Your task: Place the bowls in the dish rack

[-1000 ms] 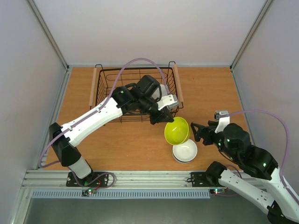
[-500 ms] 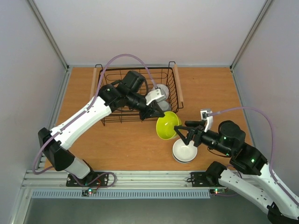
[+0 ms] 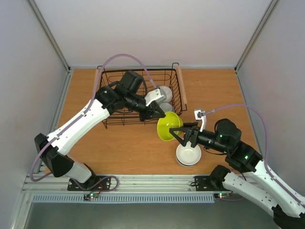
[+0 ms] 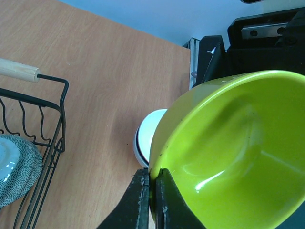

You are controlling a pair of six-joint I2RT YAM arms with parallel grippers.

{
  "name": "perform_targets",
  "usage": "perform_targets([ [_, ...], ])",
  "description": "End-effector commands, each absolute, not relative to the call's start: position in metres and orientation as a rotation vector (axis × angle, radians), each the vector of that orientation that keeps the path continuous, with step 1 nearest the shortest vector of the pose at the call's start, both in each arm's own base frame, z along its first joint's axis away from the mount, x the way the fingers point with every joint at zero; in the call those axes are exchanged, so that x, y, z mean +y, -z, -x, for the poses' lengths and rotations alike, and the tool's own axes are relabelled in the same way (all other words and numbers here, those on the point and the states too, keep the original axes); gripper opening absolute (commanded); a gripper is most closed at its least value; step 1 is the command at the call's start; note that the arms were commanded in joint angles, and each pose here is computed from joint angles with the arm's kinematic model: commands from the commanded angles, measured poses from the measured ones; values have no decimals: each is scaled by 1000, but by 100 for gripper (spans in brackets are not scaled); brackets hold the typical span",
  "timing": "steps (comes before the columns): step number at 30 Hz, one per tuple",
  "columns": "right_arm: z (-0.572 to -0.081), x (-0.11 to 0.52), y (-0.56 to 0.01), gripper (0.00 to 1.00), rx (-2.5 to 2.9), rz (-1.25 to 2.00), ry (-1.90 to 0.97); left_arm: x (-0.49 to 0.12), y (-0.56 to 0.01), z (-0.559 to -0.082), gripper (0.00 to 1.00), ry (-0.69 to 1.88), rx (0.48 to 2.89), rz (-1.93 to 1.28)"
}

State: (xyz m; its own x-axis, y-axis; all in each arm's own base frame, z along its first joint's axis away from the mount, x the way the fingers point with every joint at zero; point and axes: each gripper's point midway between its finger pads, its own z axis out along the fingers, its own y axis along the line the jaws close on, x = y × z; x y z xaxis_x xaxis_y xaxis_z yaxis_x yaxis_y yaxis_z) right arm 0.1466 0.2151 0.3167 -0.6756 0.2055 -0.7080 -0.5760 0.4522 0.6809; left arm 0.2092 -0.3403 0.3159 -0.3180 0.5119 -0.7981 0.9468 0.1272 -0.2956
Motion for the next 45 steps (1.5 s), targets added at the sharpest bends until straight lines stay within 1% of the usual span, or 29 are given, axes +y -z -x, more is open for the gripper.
perform_targets([
  [1,-143,225,-330,82,1887,346,-1383,-342,-331,-208,0,1119,1805,-1401],
  [3,-143,224,-331,55,1881,342,-1382,-341,-331,-208,0,1118,1805,-1400],
  [6,-143,223,-333,9,1882,337,-1378,-342,-330,-208,1,1111,1806,-1398],
  [7,-144,222,-333,2,1886,332,-1372,-341,-330,-209,1,1103,1808,-1395],
  [11,-144,219,-335,1,1882,338,-1349,-339,-330,-214,0,1064,1818,-1377],
  [12,-144,218,-337,1,1879,340,-1338,-338,-330,-218,2,1038,1826,-1363],
  [13,-145,217,-339,1,1876,341,-1319,-336,-330,-221,8,1007,1832,-1348],
  [14,-147,215,-341,1,1873,342,-1296,-334,-330,-226,18,967,1840,-1328],
  [16,-154,212,-345,1,1891,342,-1218,-326,-333,-239,45,856,1852,-1272],
  [17,-160,211,-345,1,1910,347,-1167,-321,-334,-247,54,789,1858,-1239],
  [18,-172,216,-337,1,1971,353,-1092,-315,-336,-258,61,709,1861,-1195],
  [19,-185,217,-330,1,2037,347,-997,-307,-339,-268,65,628,1864,-1150],
  [21,-210,222,-313,1,2166,379,-811,-290,-343,-287,70,457,1854,-1067],
  [25,-263,240,-287,1,2322,446,-495,-254,-355,-314,77,178,1796,-939],
  [28,-301,255,-277,1,2337,490,-328,-218,-372,-323,80,94,1763,-854],
  [31,-326,282,-284,1,2311,560,-313,-182,-388,-326,82,116,1763,-751],
  [33,-341,299,-280,1,2306,607,-308,-166,-389,-326,82,135,1783,-706],
  [38,-372,330,-277,1,2289,706,-259,-151,-357,-323,83,175,1885,-694],
  [41,-392,341,-266,1,2293,762,-165,-146,-338,-323,83,247,1946,-683],
  [45,-423,349,-246,1,2288,840,51,-139,-328,-327,83,342,2000,-642],
])
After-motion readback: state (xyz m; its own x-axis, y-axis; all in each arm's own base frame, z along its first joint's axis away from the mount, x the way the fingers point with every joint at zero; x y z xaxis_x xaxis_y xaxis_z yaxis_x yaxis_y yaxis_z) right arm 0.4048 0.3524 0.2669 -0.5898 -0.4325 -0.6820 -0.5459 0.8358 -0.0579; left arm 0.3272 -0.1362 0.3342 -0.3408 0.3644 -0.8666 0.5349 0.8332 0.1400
